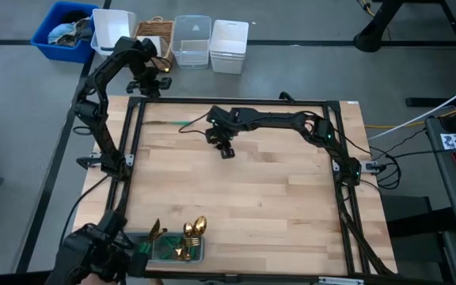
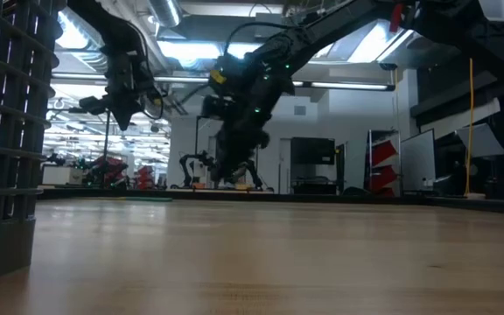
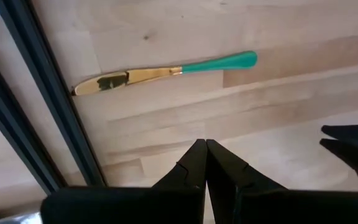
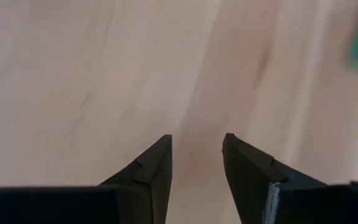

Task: Sort silverware
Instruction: Move the cutlery rack to the center of the table

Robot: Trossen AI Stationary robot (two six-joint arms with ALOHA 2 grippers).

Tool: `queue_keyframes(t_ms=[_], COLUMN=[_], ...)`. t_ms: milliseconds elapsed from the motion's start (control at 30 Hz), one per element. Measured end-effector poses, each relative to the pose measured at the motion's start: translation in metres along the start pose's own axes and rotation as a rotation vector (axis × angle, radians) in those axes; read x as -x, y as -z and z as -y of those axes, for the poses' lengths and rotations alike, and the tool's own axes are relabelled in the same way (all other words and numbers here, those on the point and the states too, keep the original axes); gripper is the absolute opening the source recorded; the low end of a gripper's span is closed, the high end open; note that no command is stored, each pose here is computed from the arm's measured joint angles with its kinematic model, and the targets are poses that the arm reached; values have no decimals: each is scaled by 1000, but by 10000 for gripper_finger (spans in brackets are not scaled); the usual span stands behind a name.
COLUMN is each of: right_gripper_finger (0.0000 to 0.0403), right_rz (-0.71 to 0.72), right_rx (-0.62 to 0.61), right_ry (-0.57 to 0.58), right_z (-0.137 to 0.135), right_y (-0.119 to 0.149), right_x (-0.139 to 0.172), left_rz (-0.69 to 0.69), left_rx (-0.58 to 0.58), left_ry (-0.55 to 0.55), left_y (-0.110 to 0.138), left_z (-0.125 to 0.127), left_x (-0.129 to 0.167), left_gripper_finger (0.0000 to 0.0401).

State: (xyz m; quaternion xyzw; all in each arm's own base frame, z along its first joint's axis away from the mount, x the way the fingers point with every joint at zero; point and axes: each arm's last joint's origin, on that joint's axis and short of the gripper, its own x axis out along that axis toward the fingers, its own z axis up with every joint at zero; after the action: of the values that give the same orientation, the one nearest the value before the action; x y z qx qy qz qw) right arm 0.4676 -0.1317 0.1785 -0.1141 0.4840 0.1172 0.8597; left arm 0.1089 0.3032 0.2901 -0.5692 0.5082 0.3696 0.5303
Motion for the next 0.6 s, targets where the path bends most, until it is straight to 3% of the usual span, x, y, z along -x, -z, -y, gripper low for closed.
queue_keyframes(t_ms=[167, 300, 533, 600], right_gripper_finger=[143, 143, 143, 143], right_rz=[224, 325, 365, 370], right_rx=[125, 148, 42, -40], right_ry=[177, 278, 274, 262], right_z=[16, 28, 45, 48], right_y=[-23, -28, -16, -12], right_x=[2, -2, -12, -16], left_rz=[-8, -11, -16, -16], left_rx=[-10, -23, -27, -28], left_ry=[-2, -1, -1, -1], left_y=[1, 1, 1, 1], left_z=[0, 0, 0, 0], left_x=[0, 0, 0, 0], left_gripper_finger=[1, 1, 1, 1])
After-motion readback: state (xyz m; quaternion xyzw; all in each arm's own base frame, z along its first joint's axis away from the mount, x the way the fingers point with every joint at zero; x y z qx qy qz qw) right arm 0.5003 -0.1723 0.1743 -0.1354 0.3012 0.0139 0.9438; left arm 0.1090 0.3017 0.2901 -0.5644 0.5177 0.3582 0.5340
